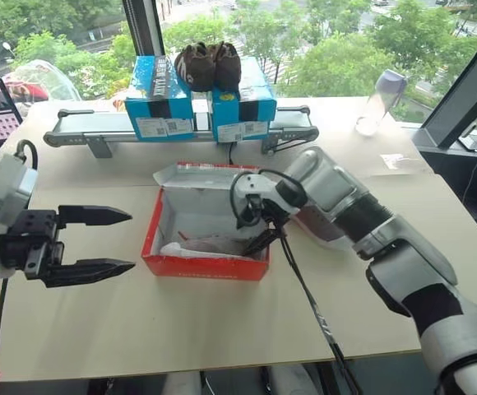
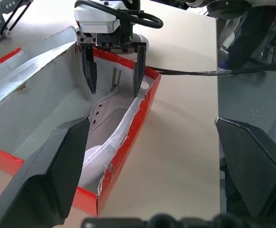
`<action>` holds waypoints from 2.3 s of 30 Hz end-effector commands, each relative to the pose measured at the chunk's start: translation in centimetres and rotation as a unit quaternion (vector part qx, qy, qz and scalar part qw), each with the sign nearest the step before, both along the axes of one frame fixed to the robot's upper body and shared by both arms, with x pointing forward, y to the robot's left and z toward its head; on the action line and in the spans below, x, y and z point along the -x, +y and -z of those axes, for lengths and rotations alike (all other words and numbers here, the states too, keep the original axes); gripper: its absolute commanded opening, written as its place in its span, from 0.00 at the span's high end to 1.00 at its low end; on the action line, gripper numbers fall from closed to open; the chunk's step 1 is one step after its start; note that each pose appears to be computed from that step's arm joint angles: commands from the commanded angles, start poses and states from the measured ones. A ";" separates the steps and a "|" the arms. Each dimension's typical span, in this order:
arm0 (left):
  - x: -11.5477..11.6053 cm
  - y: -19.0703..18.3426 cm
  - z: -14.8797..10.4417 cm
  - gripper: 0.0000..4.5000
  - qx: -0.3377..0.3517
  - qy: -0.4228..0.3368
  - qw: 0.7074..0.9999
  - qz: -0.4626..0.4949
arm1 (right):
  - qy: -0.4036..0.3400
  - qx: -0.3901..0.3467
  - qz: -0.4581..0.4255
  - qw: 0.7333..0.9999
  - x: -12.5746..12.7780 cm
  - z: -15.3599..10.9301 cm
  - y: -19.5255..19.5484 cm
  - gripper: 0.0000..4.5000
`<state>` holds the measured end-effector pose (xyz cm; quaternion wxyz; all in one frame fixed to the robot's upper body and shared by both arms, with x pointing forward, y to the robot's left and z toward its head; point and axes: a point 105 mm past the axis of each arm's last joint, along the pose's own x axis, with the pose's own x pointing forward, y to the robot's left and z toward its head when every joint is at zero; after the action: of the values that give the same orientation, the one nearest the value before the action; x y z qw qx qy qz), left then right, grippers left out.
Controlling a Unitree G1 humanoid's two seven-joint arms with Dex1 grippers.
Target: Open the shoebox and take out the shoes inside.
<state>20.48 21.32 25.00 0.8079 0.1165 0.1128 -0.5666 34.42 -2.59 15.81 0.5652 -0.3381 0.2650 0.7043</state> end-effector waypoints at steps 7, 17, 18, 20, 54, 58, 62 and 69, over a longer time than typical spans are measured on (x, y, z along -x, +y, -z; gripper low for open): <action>0.4 -0.3 -0.8 0.00 -0.002 -0.029 1.000 0.006 | 0.035 0.036 -0.031 0.998 1.1 1.1 -0.8 0.40; 0.3 -0.4 -0.9 0.00 -0.004 -0.031 0.999 0.011 | 0.053 0.023 -0.048 0.997 1.9 0.3 -0.3 0.97; 0.3 -0.4 -0.9 0.00 -0.004 -0.031 0.999 0.011 | 0.052 0.019 -0.048 0.997 1.8 0.2 -0.2 0.97; 0.3 -0.5 -0.9 0.00 -0.004 -0.031 0.999 0.013 | 0.050 0.005 -0.050 0.997 1.8 -0.4 0.1 0.97; -2.5 -1.5 -0.4 0.00 -0.009 -0.019 0.995 0.093 | -0.058 -0.349 0.213 0.911 1.0 -20.4 -12.5 0.97; -3.1 -1.7 -0.4 0.00 -0.009 -0.017 0.995 0.103 | -0.149 -0.214 0.322 0.910 -1.6 -15.6 -19.1 0.97; -3.7 -1.9 0.0 0.00 -0.012 -0.014 0.994 0.108 | -0.161 -0.138 0.357 0.910 -3.1 -11.9 -21.9 0.97; -3.8 -2.2 0.3 0.00 -0.014 -0.009 0.993 0.113 | -0.253 0.049 0.367 0.894 -5.1 -8.2 -26.7 0.97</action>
<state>24.57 19.32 24.13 0.7427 0.1319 0.1108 -0.6470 39.19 -27.84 22.70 0.8212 -0.3555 0.2627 0.3609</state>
